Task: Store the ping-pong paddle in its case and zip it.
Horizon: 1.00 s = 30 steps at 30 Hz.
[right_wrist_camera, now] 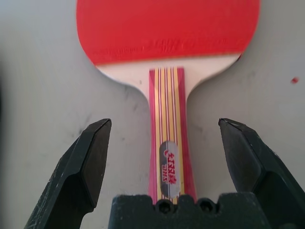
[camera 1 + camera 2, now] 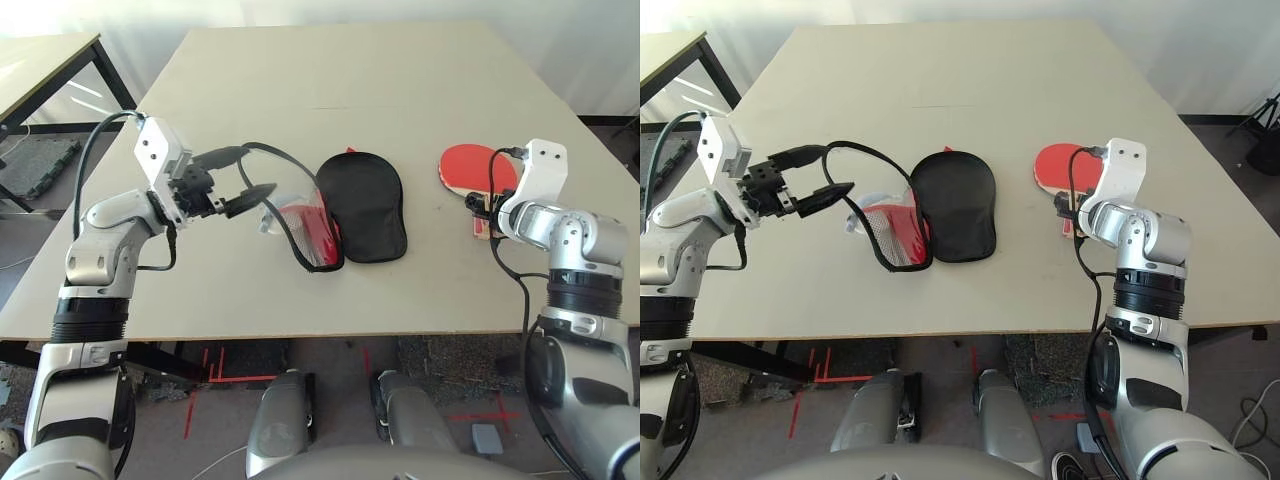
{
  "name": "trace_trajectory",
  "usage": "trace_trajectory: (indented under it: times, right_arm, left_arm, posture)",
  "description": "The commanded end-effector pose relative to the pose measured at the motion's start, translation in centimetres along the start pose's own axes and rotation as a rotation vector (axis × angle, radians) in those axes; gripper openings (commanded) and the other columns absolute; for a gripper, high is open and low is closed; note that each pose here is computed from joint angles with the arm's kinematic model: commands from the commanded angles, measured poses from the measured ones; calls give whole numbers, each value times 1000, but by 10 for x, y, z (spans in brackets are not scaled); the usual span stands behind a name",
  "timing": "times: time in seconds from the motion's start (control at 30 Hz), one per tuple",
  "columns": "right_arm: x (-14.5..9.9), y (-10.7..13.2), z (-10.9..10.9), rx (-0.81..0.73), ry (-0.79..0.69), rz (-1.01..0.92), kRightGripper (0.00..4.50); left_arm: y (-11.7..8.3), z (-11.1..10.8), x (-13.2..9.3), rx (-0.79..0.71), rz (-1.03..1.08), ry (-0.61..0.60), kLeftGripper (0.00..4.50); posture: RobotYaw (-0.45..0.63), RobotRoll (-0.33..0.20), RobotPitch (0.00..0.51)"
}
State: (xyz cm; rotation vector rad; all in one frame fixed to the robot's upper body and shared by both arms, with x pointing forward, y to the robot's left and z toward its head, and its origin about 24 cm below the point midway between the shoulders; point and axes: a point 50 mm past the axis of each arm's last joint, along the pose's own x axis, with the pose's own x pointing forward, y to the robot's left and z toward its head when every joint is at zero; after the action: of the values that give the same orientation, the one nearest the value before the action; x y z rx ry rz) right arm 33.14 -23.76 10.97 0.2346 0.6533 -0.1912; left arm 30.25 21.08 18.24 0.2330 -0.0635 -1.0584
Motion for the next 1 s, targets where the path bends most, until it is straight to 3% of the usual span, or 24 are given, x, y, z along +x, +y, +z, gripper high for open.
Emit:
trace_trajectory:
  times: [0.03, 0.13, 0.23, 0.47, 0.8, 1.0]
  right_arm:
    - [6, -2, -5, 4, 44, -25, 4484]
    - [9, -5, -10, 6, 60, -38, 4484]
    - [10, -5, -13, 16, 61, -33, 3901]
    - [3, 5, -1, -21, 13, 18, 1291]
    - [-24, 47, 27, -102, -89, 184, 1215]
    - [-39, 80, 23, -104, -85, 273, 1215]
  left_arm:
    - [-3, 3, 3, 5, -59, 24, 4500]
    - [-3, 3, 4, 2, -66, 28, 4500]
    - [-3, 2, 3, -4, -68, 36, 4500]
    - [-2, -1, -6, -19, -72, 67, 4500]
    - [3, -1, -14, -18, -61, 97, 4500]
    - [2, -1, -14, -16, -56, 100, 4500]
  posture:
    - [115, 0, 91]
    - [115, 0, 92]
    - [115, 0, 93]
    - [114, 0, 99]
    - [120, 0, 101]
    - [124, 0, 107]
